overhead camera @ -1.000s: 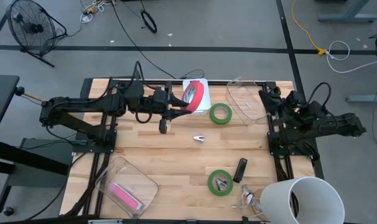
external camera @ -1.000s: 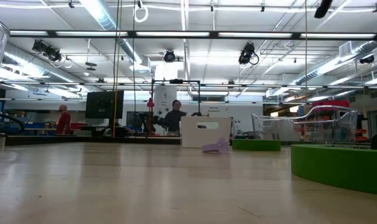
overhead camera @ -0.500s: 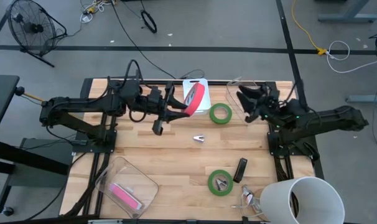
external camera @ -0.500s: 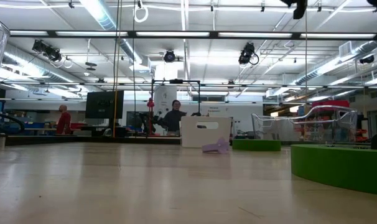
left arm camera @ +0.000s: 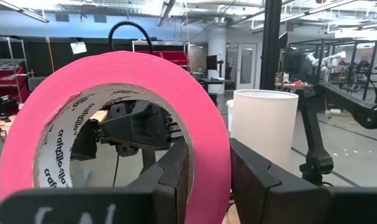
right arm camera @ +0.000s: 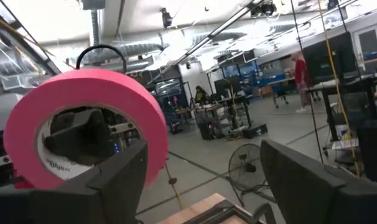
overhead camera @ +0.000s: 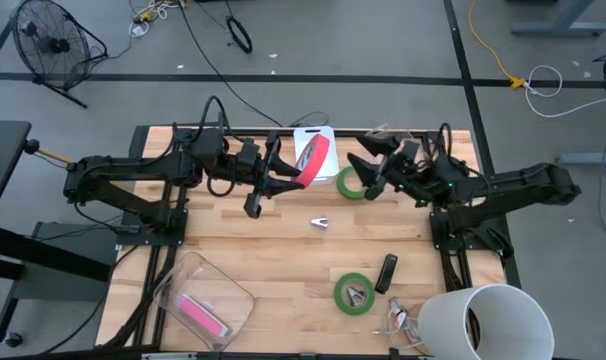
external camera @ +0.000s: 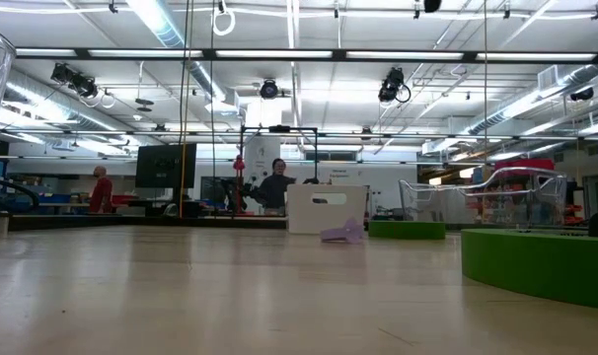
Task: Pick and place Stapler, Stapler remover, tape
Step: Put the pink tape into the top transparent bin
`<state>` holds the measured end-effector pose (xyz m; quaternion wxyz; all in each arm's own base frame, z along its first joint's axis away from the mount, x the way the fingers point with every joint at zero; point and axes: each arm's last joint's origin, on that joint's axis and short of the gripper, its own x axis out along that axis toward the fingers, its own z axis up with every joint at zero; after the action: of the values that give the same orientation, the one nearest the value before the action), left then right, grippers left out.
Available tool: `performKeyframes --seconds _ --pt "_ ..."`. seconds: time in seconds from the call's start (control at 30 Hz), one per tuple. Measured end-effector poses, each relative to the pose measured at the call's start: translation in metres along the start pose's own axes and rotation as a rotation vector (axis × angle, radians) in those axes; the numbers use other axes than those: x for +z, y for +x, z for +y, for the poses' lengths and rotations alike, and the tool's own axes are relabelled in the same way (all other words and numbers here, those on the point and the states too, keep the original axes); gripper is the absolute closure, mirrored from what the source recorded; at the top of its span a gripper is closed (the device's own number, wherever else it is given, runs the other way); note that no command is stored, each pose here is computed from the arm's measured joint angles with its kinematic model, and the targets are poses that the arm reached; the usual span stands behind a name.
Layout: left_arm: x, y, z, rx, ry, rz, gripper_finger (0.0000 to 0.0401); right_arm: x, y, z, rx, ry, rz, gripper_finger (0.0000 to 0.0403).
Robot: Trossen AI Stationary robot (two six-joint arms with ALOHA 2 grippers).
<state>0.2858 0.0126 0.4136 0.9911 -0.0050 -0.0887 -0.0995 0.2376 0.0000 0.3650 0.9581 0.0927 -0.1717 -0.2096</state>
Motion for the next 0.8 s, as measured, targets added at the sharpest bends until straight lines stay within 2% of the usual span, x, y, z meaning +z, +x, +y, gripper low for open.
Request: performKeyframes --seconds 0.3,0.6,0.8 --pt "0.0 0.0 0.0 0.0 0.0 0.0 0.0308 -0.002 0.035 0.022 0.136 0.019 0.021 0.0092" --pt "0.0 0.0 -0.001 -0.021 -0.027 0.001 0.0307 -0.009 0.059 0.029 0.132 0.01 0.034 0.0092" --pt "0.0 0.0 -0.001 -0.021 -0.027 0.001 0.0308 -0.011 0.063 0.027 0.123 0.005 0.036 0.0101"
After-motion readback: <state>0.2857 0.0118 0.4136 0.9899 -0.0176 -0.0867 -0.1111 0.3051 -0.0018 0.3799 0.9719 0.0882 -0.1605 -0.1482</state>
